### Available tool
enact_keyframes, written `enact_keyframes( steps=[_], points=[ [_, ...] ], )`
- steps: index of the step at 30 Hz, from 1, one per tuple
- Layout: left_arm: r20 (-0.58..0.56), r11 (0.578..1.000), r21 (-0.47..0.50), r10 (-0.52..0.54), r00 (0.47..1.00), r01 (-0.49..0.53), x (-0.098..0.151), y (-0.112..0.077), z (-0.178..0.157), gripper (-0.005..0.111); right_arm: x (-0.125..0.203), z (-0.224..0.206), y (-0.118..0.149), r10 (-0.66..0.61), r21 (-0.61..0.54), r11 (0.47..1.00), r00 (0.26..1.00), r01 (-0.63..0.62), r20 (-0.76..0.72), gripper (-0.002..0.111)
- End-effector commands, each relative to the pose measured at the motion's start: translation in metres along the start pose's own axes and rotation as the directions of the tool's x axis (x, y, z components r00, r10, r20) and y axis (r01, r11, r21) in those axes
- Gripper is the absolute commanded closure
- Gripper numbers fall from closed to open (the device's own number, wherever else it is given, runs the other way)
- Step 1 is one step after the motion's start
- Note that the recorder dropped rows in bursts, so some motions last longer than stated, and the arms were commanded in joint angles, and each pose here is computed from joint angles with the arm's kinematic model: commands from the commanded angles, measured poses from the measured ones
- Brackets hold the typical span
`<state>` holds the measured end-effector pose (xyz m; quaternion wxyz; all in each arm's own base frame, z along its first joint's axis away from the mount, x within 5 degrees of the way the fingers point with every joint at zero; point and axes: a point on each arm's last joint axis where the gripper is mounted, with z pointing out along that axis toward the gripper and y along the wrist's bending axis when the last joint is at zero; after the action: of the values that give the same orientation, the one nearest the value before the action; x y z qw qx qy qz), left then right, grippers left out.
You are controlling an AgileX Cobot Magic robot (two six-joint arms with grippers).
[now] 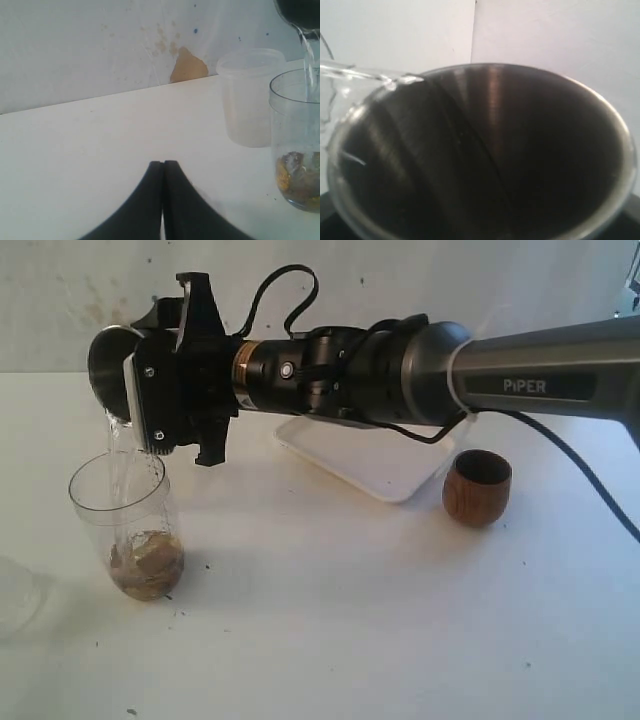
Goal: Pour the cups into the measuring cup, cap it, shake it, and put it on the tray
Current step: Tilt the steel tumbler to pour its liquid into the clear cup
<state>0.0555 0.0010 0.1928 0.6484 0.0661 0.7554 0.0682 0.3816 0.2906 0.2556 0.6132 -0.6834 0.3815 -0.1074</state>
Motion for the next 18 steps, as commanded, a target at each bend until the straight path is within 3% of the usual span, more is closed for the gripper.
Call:
enact_keyframes(
  steps=[1,18],
  points=[
    [0.006,1.000,0.005,-0.002,1.000,0.002,0.0006,-0.0005,0.0001,0.106,-0.0106,-0.0017,-0.0094,-0.073,0.036,0.997,0.997,0.072,0.035,0.108],
    [0.006,1.000,0.005,-0.002,1.000,0.002,0.0006,-0.0005,0.0001,0.106,-0.0103,-0.0017,-0.0093,-0.105,0.035,0.994,0.994,0.104,0.030,0.108]
  ],
)
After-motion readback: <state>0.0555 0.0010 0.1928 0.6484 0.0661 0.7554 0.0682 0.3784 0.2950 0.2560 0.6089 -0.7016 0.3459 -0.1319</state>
